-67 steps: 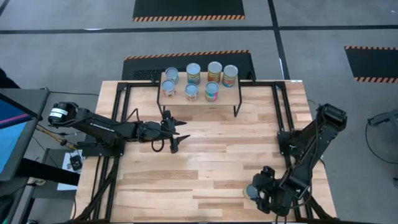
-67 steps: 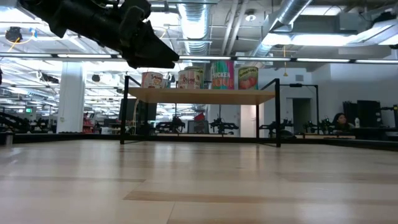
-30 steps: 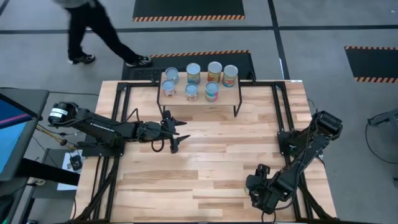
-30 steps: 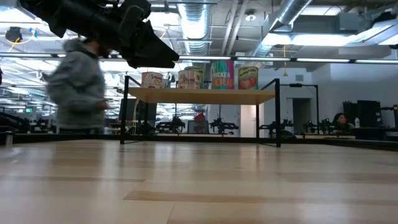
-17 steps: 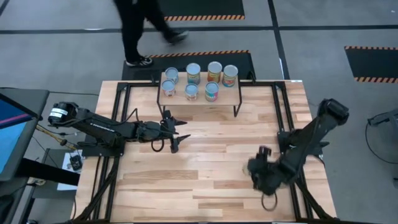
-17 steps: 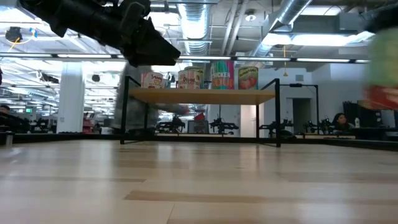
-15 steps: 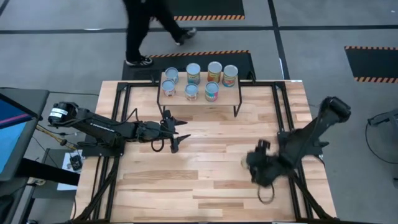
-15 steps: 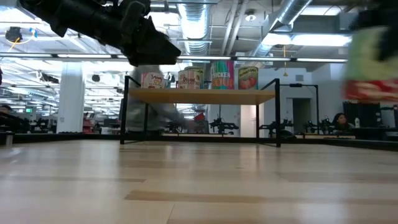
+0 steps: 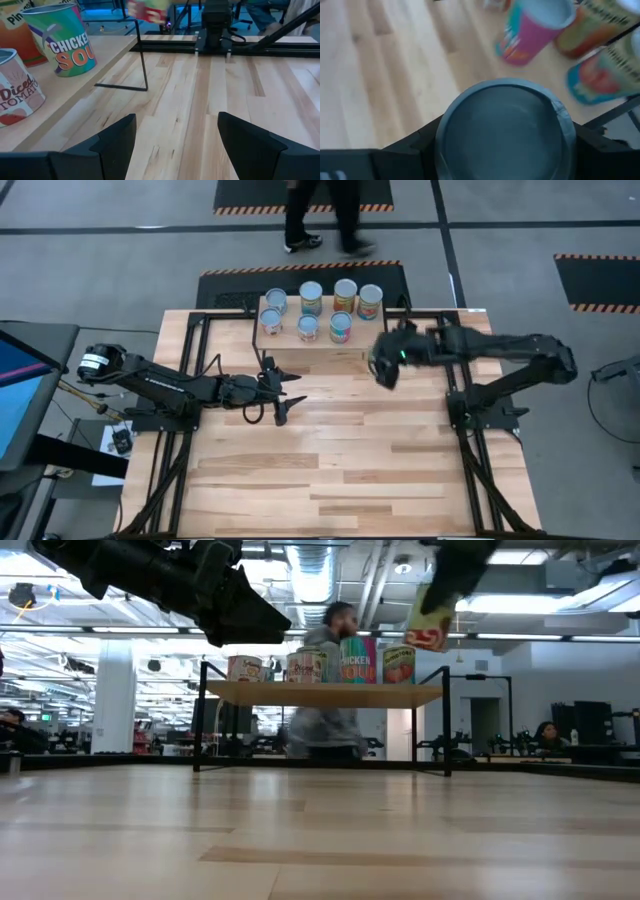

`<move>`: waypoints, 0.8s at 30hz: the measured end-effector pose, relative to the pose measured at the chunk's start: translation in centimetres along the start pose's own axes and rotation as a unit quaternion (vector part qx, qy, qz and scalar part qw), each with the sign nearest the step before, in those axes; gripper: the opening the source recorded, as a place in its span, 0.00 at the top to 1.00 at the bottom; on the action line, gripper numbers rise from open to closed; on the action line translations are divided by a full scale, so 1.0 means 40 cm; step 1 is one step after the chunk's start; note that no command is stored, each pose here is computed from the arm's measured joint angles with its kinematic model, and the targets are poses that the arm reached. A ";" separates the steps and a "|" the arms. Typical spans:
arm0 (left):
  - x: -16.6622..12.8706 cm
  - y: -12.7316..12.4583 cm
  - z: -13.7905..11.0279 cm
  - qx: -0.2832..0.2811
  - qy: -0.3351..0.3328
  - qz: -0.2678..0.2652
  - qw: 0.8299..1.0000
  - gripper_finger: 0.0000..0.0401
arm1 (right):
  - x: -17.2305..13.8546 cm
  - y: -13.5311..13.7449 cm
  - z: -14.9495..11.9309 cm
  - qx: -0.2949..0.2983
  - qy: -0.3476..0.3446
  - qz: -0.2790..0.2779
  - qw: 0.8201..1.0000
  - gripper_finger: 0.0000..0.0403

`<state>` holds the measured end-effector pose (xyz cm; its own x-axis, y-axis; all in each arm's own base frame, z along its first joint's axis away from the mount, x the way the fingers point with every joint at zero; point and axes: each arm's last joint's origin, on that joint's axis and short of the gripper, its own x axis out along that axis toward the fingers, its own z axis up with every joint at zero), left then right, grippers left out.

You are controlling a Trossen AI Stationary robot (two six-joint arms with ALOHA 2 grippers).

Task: Pick and place cans onto a shelf
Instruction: Put the canned spaghetti sauce on the shelf

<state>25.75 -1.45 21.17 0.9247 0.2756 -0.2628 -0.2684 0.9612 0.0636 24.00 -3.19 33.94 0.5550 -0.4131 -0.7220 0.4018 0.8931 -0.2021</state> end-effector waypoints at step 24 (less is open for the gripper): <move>0.000 0.000 -0.007 0.009 0.015 0.001 1.000 0.33 | 0.214 -0.216 0.102 -0.023 0.119 0.055 0.991 0.27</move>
<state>25.66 -1.44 20.89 0.9160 0.2765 -0.2907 -0.2645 0.9610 0.0804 28.26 -15.18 32.20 0.4037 -0.2647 -0.8758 0.3118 0.9397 -0.1403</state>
